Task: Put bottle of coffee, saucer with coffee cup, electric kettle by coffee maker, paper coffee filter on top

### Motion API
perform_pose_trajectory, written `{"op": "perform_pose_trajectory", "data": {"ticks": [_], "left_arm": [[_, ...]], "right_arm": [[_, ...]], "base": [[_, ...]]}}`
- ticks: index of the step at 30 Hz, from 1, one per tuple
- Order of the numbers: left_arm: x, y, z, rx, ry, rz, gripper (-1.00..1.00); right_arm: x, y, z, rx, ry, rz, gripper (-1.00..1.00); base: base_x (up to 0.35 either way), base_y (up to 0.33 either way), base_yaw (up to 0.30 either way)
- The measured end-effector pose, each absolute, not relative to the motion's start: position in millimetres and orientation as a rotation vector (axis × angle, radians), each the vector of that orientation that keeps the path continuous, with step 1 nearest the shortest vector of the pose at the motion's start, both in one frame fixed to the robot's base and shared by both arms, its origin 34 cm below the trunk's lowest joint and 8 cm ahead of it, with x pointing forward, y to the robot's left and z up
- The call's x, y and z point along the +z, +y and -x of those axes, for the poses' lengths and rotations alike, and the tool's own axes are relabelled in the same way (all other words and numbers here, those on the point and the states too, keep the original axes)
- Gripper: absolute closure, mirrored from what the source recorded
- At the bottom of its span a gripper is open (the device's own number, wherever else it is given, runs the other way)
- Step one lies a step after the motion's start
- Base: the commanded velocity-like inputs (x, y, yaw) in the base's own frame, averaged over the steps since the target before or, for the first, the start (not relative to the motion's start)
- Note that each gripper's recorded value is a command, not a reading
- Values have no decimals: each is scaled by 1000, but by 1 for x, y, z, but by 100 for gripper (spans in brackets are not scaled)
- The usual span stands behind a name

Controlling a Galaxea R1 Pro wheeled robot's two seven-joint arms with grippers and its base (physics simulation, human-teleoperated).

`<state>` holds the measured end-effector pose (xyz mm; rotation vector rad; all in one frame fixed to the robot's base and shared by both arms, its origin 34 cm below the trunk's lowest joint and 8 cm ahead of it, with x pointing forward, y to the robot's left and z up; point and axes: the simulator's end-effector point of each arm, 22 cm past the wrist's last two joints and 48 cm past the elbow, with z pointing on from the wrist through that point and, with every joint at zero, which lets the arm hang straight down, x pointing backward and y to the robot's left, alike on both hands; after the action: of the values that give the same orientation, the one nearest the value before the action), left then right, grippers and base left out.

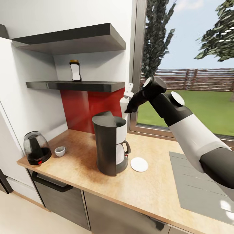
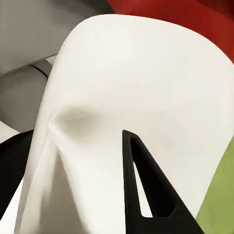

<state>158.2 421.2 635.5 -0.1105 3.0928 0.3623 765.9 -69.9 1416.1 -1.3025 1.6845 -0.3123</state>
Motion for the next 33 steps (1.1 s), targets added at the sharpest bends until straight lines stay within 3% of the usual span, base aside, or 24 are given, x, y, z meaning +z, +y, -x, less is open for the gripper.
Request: {"op": "perform_pose_trajectory", "data": {"ticks": [33], "left_arm": [[635,421,-159,361,3091,110,-100]], "right_arm": [[1405,-77,-772,-308,1725,1294,100]], "base": [[0,0,30]]}}
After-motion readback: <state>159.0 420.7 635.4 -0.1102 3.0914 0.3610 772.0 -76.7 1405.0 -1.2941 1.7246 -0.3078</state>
